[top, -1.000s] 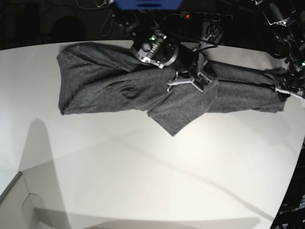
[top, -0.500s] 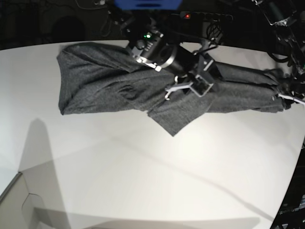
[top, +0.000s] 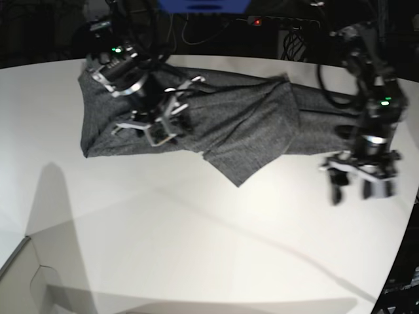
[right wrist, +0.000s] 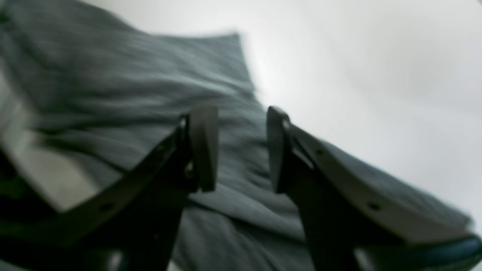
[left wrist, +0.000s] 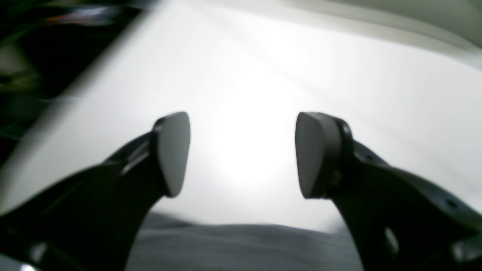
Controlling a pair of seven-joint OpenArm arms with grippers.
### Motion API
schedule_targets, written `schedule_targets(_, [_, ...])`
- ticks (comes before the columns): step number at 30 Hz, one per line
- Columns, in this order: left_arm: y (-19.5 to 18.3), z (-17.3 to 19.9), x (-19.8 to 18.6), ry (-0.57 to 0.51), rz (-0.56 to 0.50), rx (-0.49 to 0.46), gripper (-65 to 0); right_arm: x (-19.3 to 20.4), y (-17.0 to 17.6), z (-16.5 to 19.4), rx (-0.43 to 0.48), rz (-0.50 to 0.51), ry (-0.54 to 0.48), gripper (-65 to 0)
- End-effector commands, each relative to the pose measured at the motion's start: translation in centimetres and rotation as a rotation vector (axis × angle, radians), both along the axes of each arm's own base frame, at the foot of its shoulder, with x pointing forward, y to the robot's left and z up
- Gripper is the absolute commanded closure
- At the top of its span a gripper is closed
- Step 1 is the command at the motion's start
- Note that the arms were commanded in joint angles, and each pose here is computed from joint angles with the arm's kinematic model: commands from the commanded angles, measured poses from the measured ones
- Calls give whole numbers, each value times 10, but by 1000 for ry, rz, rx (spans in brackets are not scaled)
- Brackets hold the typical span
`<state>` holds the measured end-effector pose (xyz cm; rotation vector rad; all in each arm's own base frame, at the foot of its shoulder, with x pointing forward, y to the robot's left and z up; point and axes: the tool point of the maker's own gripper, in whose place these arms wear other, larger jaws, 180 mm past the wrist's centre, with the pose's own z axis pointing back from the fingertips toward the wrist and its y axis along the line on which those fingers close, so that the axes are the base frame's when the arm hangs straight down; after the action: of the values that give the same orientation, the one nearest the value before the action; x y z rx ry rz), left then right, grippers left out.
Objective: Layout the t-shirt on the table in an organized manner, then fold the t-shirt properly
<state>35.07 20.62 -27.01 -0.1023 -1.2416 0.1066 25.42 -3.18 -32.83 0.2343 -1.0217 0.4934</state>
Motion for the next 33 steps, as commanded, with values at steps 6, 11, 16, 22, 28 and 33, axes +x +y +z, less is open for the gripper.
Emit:
schedule_targets(6, [-125,-25,23,48,-226,-58,-421,14,-73,9,-54,-170,-46,-227])
schedule_targets(11, [-181,-64,16,164,-329,75,-420,11,-104,8,-92,-207,-41,-227])
schedule_targets(16, [-188,-90,8,235,-361,147,-420,7,-115,6,-100,-224,-33,-226])
schedule_targets(22, [-194,-103,10,272,-333,141,-375,7,-115,5,-99,-224,-30,-226])
schedule_targets(28, [-225,-104,5,270,-411,159,-367,7,-114,5,-100,-221,-31,-226])
schedule_targets(33, [-230,-104,4,270,-425,162,-367,7,-115,5,-102,-221,-31,-226])
